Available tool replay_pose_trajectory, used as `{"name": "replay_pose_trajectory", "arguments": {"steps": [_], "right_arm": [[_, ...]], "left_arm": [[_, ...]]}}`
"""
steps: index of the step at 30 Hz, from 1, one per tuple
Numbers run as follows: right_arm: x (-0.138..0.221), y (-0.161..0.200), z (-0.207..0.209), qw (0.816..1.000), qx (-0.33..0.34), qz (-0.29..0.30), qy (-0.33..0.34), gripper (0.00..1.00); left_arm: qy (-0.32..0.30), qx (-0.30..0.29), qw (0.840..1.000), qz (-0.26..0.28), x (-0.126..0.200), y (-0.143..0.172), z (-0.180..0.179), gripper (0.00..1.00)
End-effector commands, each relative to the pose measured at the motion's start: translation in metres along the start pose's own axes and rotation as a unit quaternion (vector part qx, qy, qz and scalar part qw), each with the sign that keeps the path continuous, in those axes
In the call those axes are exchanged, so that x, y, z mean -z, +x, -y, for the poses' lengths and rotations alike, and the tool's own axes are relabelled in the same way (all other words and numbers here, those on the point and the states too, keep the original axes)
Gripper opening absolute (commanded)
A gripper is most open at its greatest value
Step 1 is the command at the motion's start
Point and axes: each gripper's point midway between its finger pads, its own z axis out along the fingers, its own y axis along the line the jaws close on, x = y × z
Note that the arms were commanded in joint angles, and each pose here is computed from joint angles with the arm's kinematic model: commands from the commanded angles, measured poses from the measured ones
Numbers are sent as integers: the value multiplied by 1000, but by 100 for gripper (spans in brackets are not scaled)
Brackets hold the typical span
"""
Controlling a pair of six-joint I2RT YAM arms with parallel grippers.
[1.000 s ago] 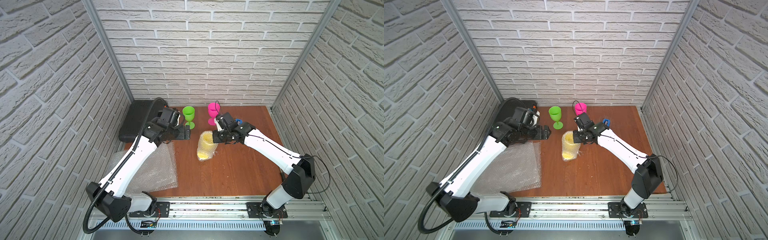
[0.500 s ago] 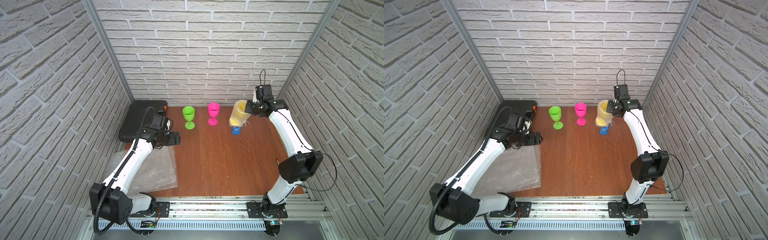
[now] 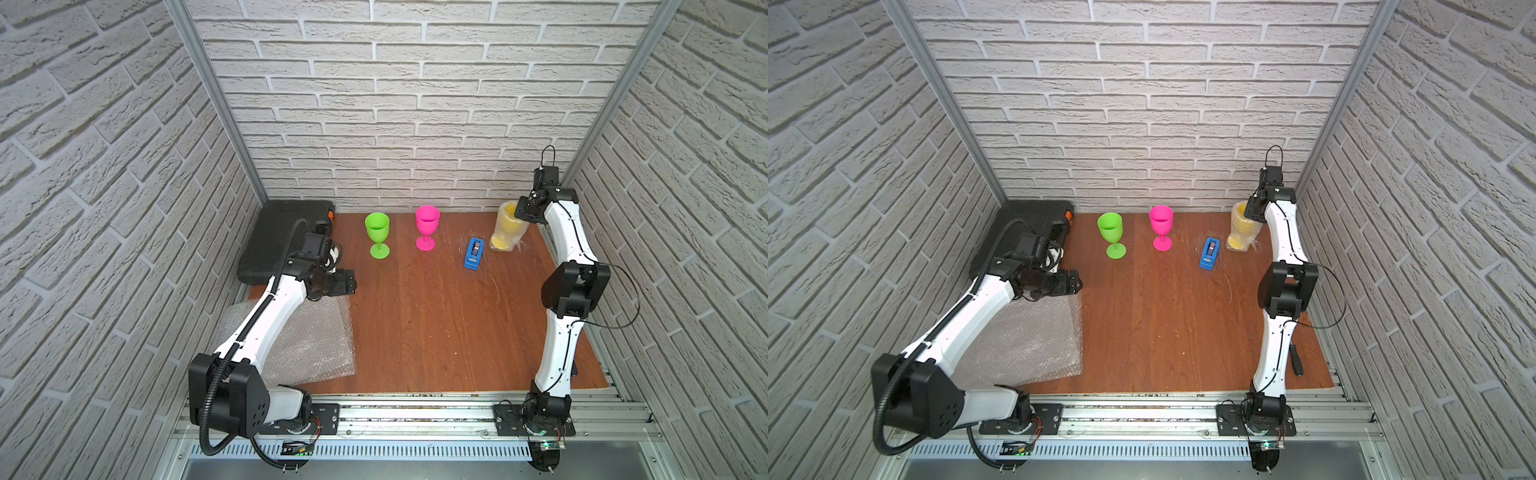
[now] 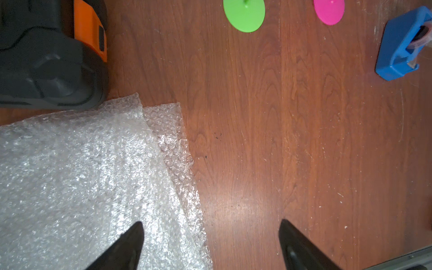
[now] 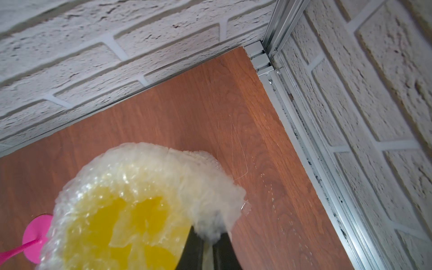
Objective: Wrap wine glasses in bubble wrap
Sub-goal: Place the bubble wrap at the corner of the board.
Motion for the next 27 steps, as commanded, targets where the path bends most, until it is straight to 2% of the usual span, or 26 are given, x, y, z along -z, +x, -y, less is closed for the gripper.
{"name": "replay_pose_trajectory", "arguments": {"steps": [1, 5, 9, 13, 20, 27], "right_arm": [[-3, -15, -9, 1000, 1, 24, -17, 2], [-19, -14, -8, 1000, -6, 17, -18, 4], [-7, -24, -9, 999, -12, 34, -22, 29], [24, -45, -7, 997, -17, 75, -23, 39], [82, -62, -6, 993, -21, 116, -31, 41], [101, -54, -7, 994, -12, 106, -33, 41]], "left_arm": [[2, -4, 1000, -1, -6, 0, -3, 89], [0, 2, 1000, -12, -9, 6, -5, 89], [-1, 5, 1000, -12, -7, 10, -6, 89], [-3, 3, 1000, -6, -2, 8, -6, 89], [-5, 0, 1000, 1, 4, 5, -5, 88], [-15, 2, 1000, -25, -2, 16, -10, 85]]}}
